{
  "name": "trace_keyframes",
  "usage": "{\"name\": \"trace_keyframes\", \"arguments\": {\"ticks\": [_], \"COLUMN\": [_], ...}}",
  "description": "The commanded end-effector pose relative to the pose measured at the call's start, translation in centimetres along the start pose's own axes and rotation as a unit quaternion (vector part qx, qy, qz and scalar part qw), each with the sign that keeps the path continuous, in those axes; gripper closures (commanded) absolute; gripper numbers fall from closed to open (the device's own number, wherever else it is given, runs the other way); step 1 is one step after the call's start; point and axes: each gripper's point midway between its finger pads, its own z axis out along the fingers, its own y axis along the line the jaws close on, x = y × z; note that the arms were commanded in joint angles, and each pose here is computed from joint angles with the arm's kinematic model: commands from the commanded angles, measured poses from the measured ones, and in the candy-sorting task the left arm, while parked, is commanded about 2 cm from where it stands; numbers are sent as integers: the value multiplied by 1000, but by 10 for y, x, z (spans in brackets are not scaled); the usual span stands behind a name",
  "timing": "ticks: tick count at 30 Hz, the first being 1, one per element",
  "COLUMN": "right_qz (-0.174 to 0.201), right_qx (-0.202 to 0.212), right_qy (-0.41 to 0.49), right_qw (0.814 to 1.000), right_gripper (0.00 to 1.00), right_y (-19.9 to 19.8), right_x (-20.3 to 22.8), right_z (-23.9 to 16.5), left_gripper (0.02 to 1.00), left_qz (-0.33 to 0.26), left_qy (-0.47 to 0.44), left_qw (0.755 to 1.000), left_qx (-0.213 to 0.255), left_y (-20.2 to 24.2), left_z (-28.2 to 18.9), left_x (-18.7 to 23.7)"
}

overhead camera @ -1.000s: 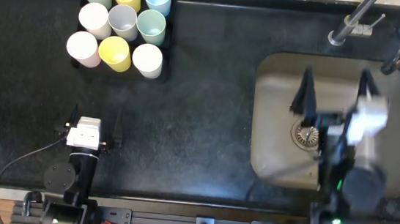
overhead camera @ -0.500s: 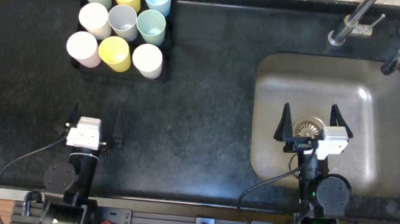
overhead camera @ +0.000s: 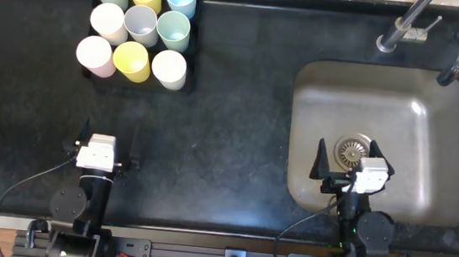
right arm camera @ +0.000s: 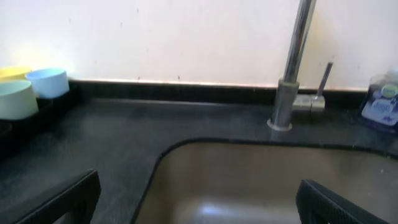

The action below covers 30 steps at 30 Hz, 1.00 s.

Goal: Store Cups

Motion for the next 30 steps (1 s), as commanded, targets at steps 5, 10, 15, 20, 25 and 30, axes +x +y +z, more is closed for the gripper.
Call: {"name": "trace_keyframes", "arguments": {"ticks": [5,10,15,20,25,30], "right_qz": [-1,0,1,1,1,1], "right_qx": [14,49,60,59,59,59], "right_qy": [-23,-24,-24,-24,-24,-24], "right_qw": [1000,999,998,998,998,998], "right_gripper": [3,5,5,5,5,3], "right_y": [-8,-25,-30,-30,-30,-30], "right_x": [-7,-7,-7,-7,-7,-7], "right_z": [-3,-4,-5,-4,-4,-4], "left_gripper": [20,20,20,20,20,20], "left_qz": [7,7,7,7,7,7], "left_qy": [-2,-2,-2,-2,-2,-2], "left_qw": [1000,1000,1000,1000,1000,1000], "left_qx": [5,5,5,5,5,5], "left_y": [-2,-2,-2,-2,-2,-2], "left_z": [0,0,0,0,0,0], "left_x": [0,0,0,0,0,0]}}
